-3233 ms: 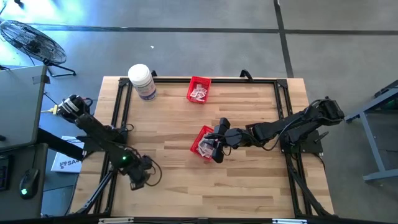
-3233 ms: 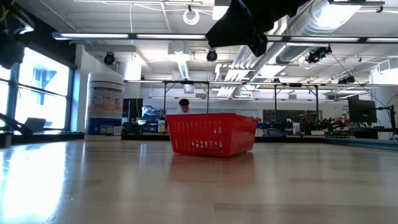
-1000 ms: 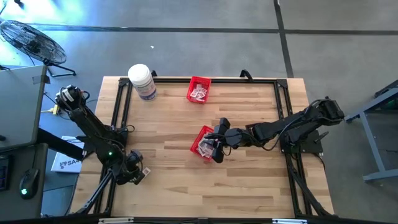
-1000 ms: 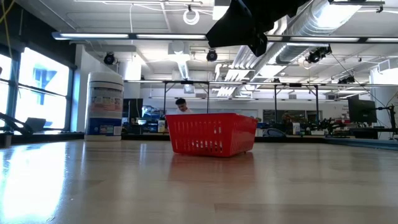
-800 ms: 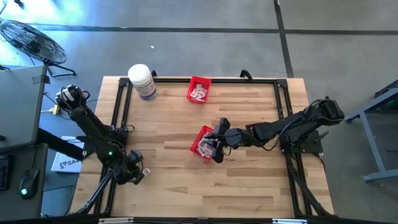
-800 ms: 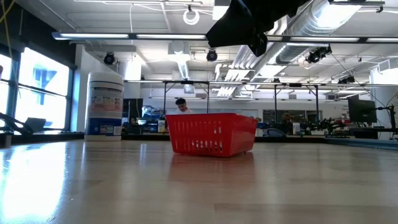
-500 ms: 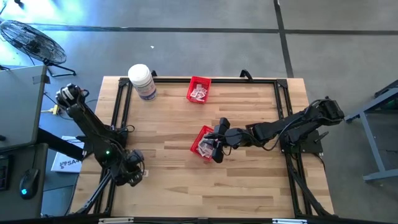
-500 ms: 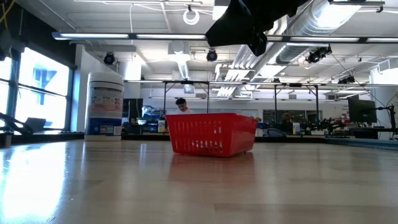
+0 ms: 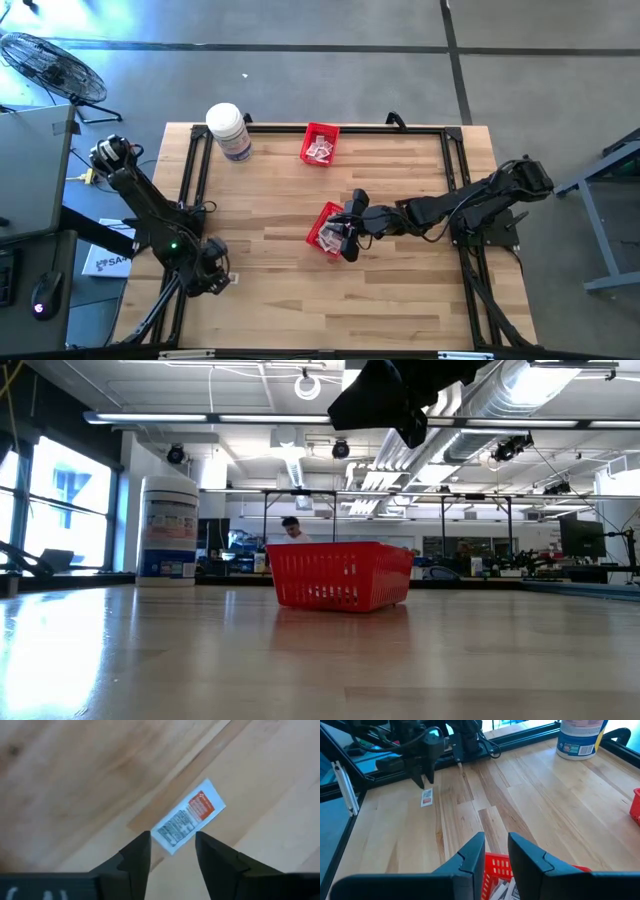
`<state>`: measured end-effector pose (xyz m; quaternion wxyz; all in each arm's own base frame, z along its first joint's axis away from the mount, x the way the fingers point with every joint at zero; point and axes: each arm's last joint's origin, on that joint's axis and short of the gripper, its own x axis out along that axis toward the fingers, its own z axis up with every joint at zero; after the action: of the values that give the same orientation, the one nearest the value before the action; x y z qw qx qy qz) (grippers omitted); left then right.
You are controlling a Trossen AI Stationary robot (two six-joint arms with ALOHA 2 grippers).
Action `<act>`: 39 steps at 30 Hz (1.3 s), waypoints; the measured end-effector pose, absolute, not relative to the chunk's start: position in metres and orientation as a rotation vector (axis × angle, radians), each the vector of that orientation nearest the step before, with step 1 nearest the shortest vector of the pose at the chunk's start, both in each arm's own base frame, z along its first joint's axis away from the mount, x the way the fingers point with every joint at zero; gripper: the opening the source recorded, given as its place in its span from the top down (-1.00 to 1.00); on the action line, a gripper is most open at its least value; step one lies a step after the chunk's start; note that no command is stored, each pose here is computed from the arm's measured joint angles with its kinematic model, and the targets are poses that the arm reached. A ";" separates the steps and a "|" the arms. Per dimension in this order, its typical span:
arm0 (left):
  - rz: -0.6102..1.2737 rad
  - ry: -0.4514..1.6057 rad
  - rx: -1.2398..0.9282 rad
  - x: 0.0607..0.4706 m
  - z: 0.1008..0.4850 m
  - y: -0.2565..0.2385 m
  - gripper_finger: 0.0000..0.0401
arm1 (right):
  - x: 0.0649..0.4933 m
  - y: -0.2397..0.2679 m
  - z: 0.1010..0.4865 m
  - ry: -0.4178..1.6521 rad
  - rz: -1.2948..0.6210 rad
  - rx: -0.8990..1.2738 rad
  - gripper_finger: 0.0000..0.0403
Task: Pick & Place First Aid Supplies
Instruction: Put the white ointment pack into the top red bin
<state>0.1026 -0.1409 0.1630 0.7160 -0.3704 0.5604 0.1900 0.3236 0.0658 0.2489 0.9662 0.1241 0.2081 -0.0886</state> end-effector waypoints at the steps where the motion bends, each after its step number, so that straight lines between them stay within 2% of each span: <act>1: 0.416 1.233 -0.849 0.103 0.160 -0.141 0.23 | 0.324 0.066 0.249 0.421 -0.179 0.251 0.61; 7: 0.486 1.251 -0.932 0.099 0.147 -0.137 0.19 | 0.324 0.066 0.249 0.421 -0.179 0.251 0.61; 17: 0.444 1.237 -0.964 0.102 0.147 -0.141 0.19 | 0.324 0.066 0.249 0.421 -0.179 0.251 0.61; 28: 0.505 1.244 -0.901 0.105 0.135 -0.146 0.20 | 0.324 0.066 0.249 0.421 -0.179 0.251 0.61; 32: 0.525 1.236 -0.889 0.105 0.132 -0.145 0.31 | 0.324 0.066 0.249 0.421 -0.179 0.251 0.61; 39: 0.539 1.217 -0.882 0.105 0.131 -0.144 0.68 | 0.324 0.066 0.249 0.421 -0.179 0.251 0.61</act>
<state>0.1052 -0.1442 0.1311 0.6978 -0.3956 0.5459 0.2419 0.3235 0.0658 0.2488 0.9661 0.1240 0.2083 -0.0885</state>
